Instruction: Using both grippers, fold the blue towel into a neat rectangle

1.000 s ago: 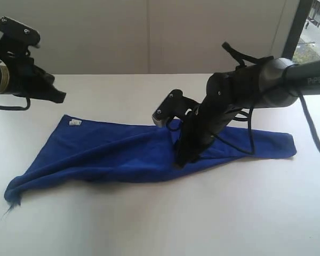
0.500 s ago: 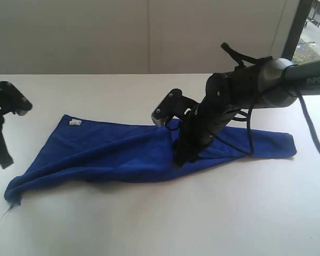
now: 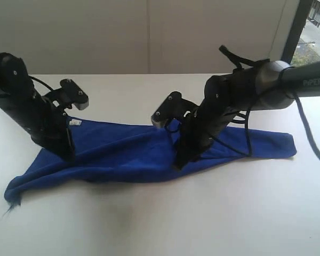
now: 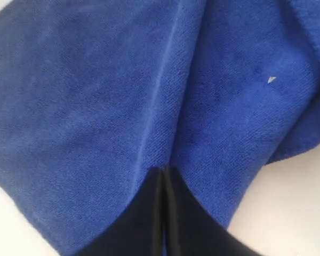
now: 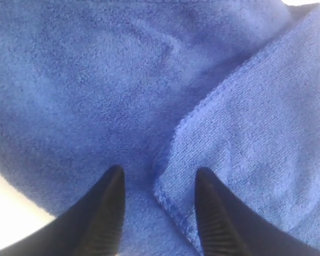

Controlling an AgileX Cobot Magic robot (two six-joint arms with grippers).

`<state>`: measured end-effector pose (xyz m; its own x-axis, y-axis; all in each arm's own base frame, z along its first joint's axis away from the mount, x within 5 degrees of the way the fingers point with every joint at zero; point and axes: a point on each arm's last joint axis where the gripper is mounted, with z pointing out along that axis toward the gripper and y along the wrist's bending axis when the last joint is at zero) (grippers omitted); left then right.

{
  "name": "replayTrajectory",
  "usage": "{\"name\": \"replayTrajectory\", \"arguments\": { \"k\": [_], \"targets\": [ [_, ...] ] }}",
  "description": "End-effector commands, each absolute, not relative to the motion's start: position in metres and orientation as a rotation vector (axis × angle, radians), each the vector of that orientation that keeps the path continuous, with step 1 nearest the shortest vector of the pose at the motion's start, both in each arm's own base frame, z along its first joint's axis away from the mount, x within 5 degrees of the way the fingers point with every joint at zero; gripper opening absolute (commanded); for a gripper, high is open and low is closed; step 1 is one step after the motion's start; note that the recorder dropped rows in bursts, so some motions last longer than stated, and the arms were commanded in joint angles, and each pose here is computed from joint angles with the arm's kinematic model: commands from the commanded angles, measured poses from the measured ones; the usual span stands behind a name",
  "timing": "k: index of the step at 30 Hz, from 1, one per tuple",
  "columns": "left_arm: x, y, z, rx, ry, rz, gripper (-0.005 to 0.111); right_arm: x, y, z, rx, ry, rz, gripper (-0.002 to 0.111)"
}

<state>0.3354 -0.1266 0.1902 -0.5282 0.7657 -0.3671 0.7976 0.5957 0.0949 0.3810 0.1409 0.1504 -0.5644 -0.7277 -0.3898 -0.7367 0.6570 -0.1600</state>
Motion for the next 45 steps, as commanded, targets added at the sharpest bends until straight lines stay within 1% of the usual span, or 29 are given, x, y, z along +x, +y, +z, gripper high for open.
{"name": "replayTrajectory", "arguments": {
  "k": [1,5,8,15,19,22,26,30,34,39,45],
  "targets": [
    [0.337,-0.130,0.171,1.278,2.513,-0.152,0.000,0.382,0.141,0.145,-1.145,2.460,0.031,0.035],
    [0.339,-0.131,0.159,1.283,2.533,-0.154,0.000,0.383,0.142,0.143,-1.137,2.449,0.026,0.035],
    [0.340,-0.131,0.156,1.286,2.537,-0.153,0.000,0.385,0.142,0.141,-1.133,2.442,0.023,0.031],
    [0.342,-0.131,0.157,1.272,2.518,-0.142,0.000,0.388,0.143,0.139,-1.132,2.415,0.005,0.000],
    [0.342,-0.131,0.155,1.273,2.520,-0.142,0.000,0.392,0.142,0.142,-1.158,2.385,-0.030,0.000],
    [0.342,-0.131,0.151,1.283,2.539,-0.149,0.000,0.397,0.141,0.151,-1.150,2.365,-0.045,0.000],
    [0.341,-0.131,0.142,1.298,2.566,-0.158,0.000,0.408,0.136,0.168,-1.115,2.337,-0.168,0.000],
    [0.340,-0.131,0.137,1.317,2.583,-0.166,0.000,0.425,0.121,0.188,-1.025,2.323,-0.306,0.000],
    [0.340,-0.131,0.134,1.320,2.591,-0.168,0.000,0.439,0.103,0.202,-0.946,2.298,-0.348,0.000],
    [0.340,-0.131,0.131,1.343,2.587,-0.168,0.000,0.454,0.078,0.206,-0.871,2.303,-0.382,0.000],
    [0.340,-0.131,0.131,1.346,2.585,-0.168,0.000,0.475,0.058,0.196,-0.840,2.292,-0.427,0.000]
  ]
}}
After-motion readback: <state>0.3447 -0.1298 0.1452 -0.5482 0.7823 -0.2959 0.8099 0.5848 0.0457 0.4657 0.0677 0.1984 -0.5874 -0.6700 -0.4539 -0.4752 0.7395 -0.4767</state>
